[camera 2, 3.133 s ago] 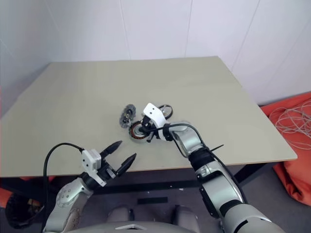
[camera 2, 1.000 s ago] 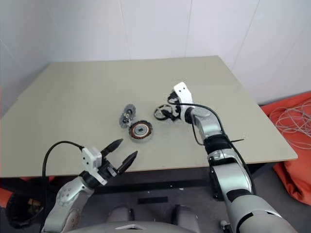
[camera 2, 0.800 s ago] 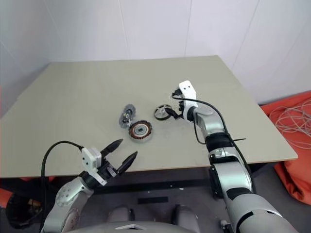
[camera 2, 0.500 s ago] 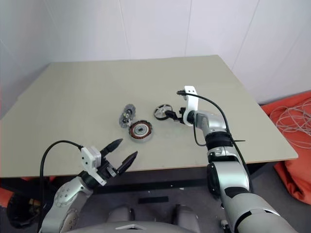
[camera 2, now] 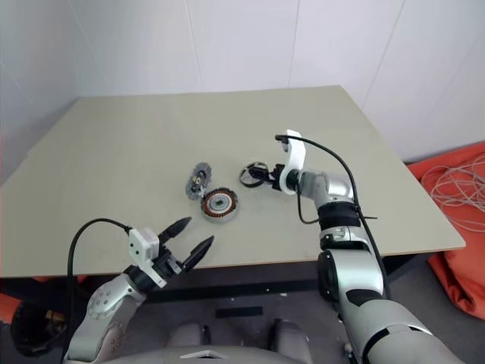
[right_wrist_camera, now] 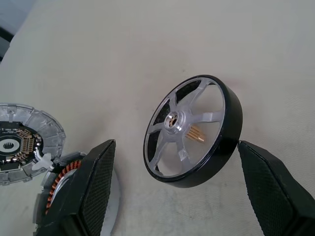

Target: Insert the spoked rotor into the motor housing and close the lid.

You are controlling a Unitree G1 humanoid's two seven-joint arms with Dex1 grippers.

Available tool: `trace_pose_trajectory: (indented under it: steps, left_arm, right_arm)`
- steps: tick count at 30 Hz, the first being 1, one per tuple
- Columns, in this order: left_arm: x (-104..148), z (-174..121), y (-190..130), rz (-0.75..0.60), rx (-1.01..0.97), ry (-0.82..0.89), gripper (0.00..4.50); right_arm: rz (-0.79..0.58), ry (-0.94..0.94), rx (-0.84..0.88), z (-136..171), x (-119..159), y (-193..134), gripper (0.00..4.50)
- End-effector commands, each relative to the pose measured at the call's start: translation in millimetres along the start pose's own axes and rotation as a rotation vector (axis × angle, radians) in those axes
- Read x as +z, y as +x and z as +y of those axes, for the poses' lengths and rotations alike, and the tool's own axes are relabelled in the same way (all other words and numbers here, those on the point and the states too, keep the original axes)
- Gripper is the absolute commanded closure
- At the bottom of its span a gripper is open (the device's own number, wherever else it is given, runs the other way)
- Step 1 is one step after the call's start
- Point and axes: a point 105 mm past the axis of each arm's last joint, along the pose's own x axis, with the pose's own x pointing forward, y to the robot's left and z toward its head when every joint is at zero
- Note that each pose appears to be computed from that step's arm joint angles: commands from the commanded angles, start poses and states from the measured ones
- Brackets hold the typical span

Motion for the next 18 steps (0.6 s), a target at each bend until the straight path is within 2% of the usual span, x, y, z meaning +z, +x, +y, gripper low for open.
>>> trace_pose_trajectory:
  steps: [1,18]
  left_arm:
    - [9.0,0.3,-0.2,-0.040,-0.005,0.033,0.00]
    - [11.7,-2.2,1.0,-0.050,-0.001,0.043,0.00]
  right_arm:
    - [-0.060,-0.010,0.027,9.8,17.6,-3.5,0.02]
    - [-0.053,0.006,-0.026,-1.0,8.6,-3.0,0.02]
